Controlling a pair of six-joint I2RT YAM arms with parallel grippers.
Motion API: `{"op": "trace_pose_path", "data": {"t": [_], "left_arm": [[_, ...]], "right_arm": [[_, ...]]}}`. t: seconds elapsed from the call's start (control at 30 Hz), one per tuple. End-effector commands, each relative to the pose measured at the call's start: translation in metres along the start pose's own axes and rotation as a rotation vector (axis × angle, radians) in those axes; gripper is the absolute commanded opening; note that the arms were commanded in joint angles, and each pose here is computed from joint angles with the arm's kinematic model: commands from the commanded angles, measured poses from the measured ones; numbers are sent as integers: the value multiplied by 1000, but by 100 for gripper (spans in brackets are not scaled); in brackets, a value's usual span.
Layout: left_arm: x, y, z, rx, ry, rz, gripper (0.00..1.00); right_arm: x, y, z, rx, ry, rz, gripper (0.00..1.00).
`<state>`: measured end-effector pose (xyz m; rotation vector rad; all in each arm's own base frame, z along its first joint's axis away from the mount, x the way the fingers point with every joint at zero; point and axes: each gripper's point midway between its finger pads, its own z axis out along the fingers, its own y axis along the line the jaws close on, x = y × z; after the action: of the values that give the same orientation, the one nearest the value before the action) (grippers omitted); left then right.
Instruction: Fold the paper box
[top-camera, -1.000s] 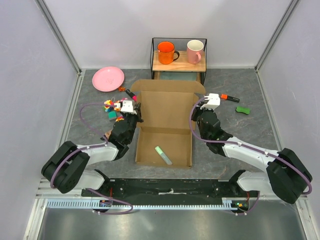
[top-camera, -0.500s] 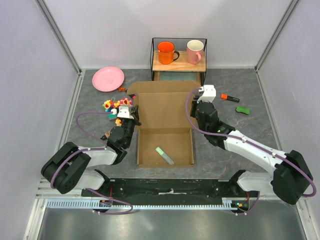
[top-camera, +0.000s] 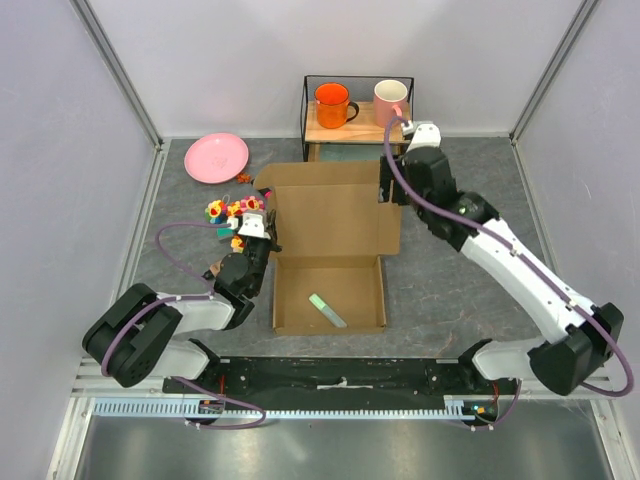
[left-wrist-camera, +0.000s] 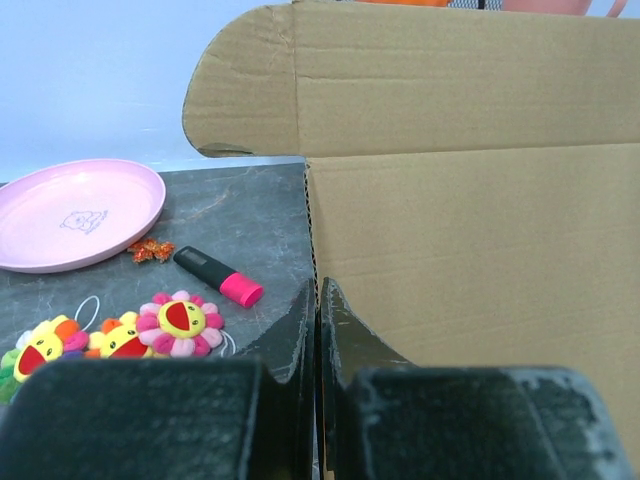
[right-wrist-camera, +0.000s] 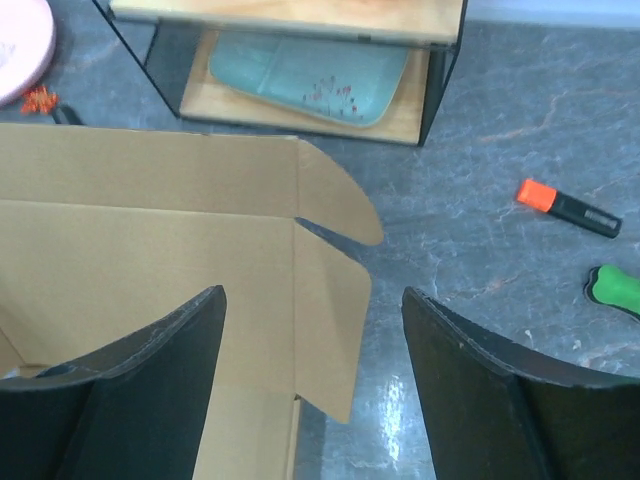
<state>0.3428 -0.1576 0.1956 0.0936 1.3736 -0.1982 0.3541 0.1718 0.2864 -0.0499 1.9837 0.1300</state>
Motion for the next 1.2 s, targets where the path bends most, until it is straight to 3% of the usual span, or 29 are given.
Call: {"op": "trace_pose_path", "data": {"t": [0.0, 0.4, 0.73, 0.87, 1.17], "left_arm": [[-57, 1, 1, 4, -229, -35, 2], [-65, -3, 1, 30, -252, 4, 2], [-69, -2, -1, 23, -260, 9, 2], [-68, 0, -2, 16, -257, 10, 2], [-64, 1, -2, 7, -244, 9, 2]], "right_arm": [[53, -9, 3, -146, 311, -62, 79], [101, -12, 35, -217, 446, -85, 76], [128, -21, 57, -213, 535, -95, 68], [136, -18, 59, -232, 546, -85, 62], [132, -18, 55, -239, 495, -67, 28]]}}
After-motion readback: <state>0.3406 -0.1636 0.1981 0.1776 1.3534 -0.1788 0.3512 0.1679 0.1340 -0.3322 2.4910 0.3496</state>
